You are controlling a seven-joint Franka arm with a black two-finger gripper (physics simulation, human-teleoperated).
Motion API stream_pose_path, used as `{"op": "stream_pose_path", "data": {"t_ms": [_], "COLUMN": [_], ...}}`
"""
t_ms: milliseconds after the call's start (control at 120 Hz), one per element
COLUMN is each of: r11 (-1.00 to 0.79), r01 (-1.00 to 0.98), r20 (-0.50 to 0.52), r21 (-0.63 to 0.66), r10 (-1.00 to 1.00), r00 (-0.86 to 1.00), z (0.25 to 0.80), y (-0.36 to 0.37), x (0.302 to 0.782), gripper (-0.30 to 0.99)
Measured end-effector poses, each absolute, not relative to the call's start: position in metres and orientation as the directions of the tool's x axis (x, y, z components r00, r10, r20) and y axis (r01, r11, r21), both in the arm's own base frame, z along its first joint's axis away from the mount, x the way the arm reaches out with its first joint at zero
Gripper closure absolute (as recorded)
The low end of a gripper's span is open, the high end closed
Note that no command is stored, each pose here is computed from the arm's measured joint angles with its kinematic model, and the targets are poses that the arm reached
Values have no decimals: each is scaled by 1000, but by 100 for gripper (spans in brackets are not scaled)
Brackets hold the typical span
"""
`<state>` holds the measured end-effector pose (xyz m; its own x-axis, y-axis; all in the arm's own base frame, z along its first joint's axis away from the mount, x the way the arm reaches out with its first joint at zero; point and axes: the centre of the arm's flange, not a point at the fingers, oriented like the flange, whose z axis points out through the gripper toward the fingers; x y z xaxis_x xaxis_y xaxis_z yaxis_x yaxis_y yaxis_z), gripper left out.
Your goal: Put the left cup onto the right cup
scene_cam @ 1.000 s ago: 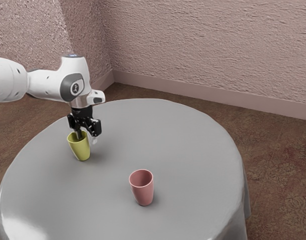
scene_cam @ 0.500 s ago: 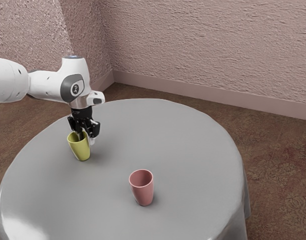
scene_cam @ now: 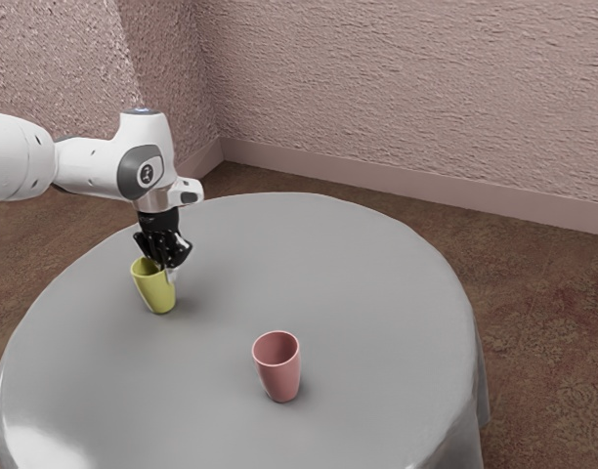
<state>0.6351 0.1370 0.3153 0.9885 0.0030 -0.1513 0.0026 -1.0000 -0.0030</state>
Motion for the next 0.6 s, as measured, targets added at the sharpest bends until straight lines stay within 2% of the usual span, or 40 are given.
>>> {"op": "stream_pose_path", "data": {"t_ms": [308, 600], "r11": [-1000, -998], "r01": [-1, -56], "r20": [-145, -107], "r21": [-11, -30], "r10": [0, -52], "r00": [989, 993], "z": [326, 364], "y": [135, 100], "x": [635, 638], "gripper": [78, 78]}}
